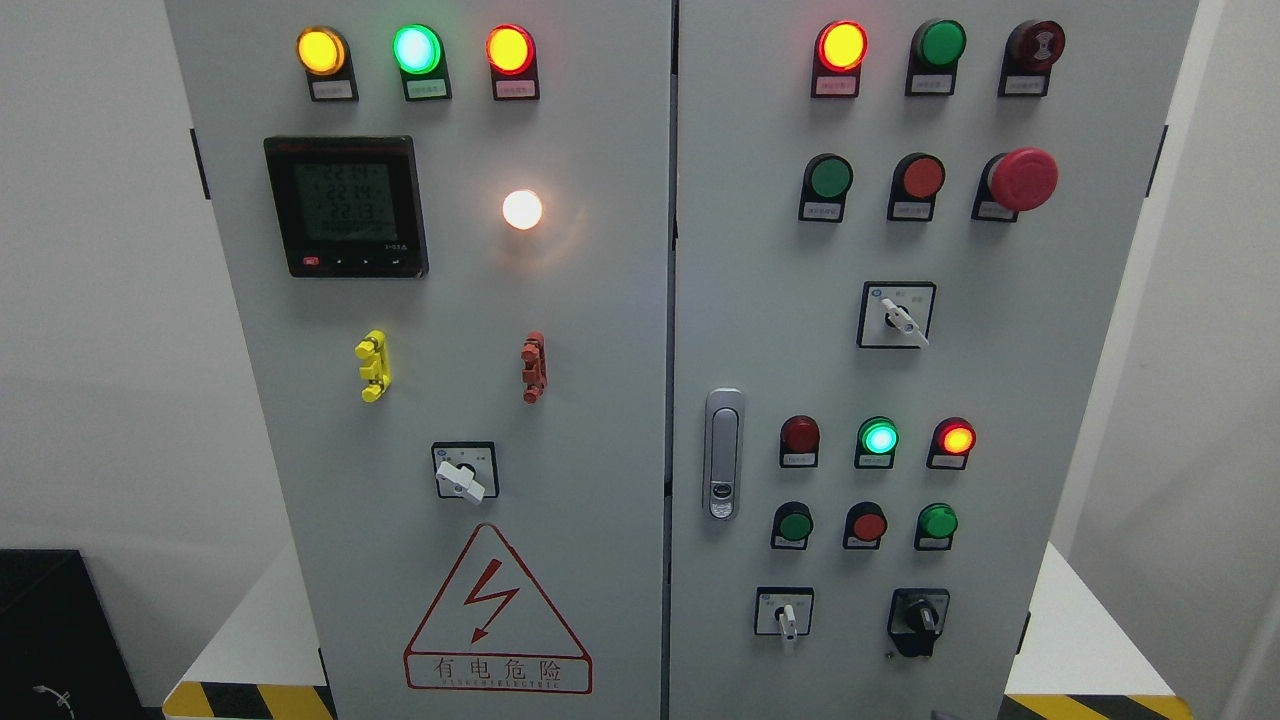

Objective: Flip black knob to close circuit

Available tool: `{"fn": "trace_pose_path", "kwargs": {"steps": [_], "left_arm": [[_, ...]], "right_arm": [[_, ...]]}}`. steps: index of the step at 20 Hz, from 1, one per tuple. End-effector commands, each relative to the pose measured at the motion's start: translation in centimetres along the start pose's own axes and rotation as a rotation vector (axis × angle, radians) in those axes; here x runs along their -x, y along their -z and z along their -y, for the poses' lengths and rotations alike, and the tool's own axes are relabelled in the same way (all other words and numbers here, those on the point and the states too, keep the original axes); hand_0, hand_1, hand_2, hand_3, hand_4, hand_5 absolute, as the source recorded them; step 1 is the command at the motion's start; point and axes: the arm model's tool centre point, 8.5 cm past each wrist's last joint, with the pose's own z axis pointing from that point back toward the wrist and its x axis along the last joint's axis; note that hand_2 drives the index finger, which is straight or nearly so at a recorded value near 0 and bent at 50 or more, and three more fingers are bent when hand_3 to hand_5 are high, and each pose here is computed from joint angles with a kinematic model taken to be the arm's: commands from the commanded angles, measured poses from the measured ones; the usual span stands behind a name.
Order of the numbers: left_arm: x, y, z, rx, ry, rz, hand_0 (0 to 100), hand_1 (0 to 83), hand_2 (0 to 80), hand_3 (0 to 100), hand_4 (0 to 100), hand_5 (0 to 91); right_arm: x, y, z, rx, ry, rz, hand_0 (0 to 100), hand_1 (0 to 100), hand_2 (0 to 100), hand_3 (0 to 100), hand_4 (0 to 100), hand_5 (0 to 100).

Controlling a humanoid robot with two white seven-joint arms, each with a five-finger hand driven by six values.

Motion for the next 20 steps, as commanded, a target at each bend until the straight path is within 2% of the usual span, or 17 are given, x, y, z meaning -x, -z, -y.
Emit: {"fn": "trace_pose_path", "kwargs": {"steps": [1,9,20], "left_arm": [[0.7,-0.2,0.1,0.008,0.042,-0.018,0,0.0,0.0,0,0,0.0],[0.7,-0.2,0.1,0.008,0.042,-0.018,0,0.0,0.0,0,0,0.0],[0.7,-0.2,0.1,0.008,0.041,-0.019,0,0.0,0.0,0,0,0.0]], "right_arm": [[0.9,-3.9,-0.6,-0.063,0.252,-0.012,0,7,0,0,0,0],[1.5,-3.8,-0.5,-0.066,0.275,-0.015,0,4,0,0,0,0],[1.3,-1.4,-0.3,-0.072,0.273,0.024,0,4,0,0,0,0]]}}
